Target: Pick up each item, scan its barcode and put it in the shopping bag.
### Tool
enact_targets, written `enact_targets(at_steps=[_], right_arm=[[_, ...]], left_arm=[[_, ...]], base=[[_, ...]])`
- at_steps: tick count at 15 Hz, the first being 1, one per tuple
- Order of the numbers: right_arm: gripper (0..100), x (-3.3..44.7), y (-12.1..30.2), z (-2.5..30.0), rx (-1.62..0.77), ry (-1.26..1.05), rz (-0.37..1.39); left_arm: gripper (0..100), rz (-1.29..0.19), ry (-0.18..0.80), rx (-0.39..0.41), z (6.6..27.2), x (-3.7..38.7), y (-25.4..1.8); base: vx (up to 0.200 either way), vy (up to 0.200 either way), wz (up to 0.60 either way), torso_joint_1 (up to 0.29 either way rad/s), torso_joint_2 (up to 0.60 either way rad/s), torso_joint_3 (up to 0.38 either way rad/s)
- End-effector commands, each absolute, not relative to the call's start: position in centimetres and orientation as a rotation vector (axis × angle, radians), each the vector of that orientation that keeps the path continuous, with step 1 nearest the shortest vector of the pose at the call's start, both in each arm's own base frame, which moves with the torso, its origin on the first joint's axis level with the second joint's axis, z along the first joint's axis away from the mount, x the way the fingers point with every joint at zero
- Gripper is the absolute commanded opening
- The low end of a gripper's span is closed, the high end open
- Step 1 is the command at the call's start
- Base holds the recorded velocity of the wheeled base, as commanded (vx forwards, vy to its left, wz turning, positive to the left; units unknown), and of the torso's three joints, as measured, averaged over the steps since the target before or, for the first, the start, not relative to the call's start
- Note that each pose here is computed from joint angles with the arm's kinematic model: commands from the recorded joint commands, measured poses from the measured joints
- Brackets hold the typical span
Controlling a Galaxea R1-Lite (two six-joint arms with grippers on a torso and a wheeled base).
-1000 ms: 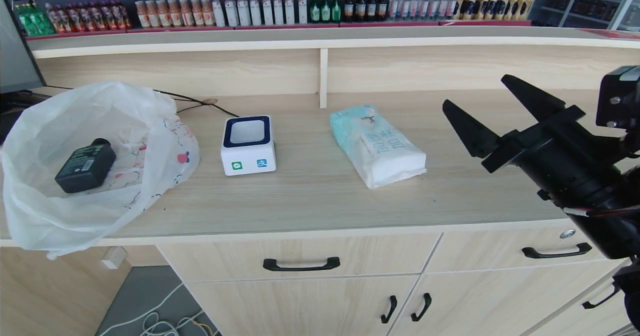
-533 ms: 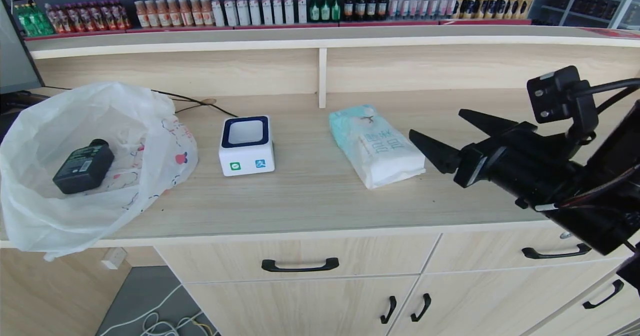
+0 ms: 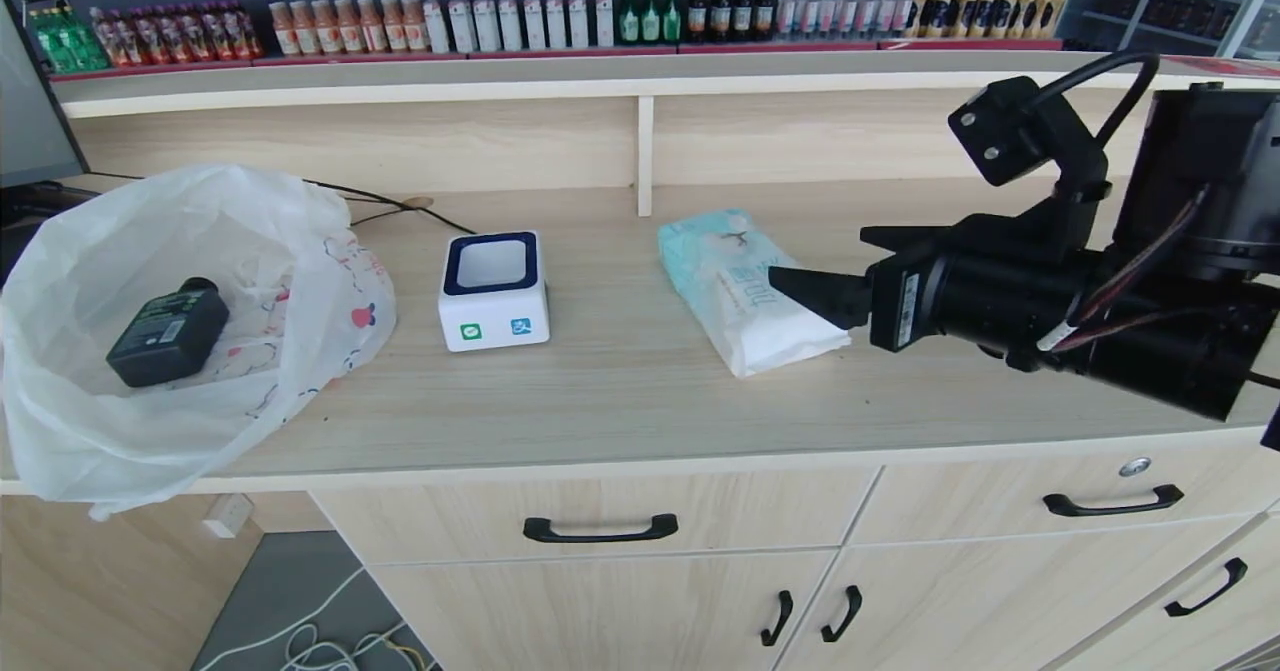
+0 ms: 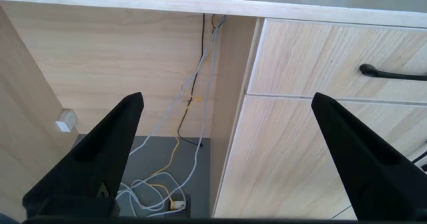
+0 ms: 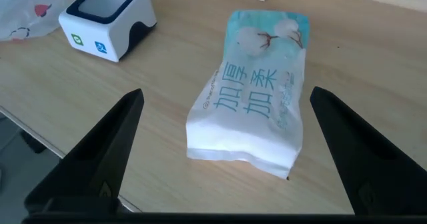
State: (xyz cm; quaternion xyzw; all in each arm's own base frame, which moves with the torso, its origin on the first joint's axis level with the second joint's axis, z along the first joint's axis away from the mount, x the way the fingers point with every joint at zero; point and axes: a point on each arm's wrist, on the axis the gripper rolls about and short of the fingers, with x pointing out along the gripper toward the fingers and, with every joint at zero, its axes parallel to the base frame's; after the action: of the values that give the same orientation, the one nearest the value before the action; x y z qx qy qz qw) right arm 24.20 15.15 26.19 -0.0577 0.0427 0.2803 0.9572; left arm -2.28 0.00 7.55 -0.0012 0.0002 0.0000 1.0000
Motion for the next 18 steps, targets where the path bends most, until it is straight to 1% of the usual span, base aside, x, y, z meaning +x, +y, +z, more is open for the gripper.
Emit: enact_targets(at_steps=[1,2,7,13,18], right_arm=[[100,24.9,15.6,27.3,-0.126,0.111,0.556],[100,25.2,15.8,27.2,-0.144,0.166,0.547],[100,27.7,17.4,27.1,-0.173,0.27,0.549],[100,31.1,18.5,25.9,-0.182,0.298,0.5],[100,32.1,19.0,24.8,-0.194,0.324,0.473]], left_arm=[[100,0.0,0.0,-0.003,7.5,-2.3,0.0],[100,0.0,0.0,-0.003,7.5,-2.3,0.0],[100,0.0,0.0,-0.003,7.5,-2.3,0.0],[100,0.0,0.0,-0.002,7.5,-2.3,0.0],[100,0.0,0.0,-0.003,7.5,-2.3,0.0]], base=[[0.0,0.0,0.0,0.0,0.0,0.0],[0.0,0.0,0.0,0.0,0.0,0.0],[0.0,0.0,0.0,0.0,0.0,0.0],[0.0,0.0,0.0,0.0,0.0,0.0],[0.0,0.0,0.0,0.0,0.0,0.0]])
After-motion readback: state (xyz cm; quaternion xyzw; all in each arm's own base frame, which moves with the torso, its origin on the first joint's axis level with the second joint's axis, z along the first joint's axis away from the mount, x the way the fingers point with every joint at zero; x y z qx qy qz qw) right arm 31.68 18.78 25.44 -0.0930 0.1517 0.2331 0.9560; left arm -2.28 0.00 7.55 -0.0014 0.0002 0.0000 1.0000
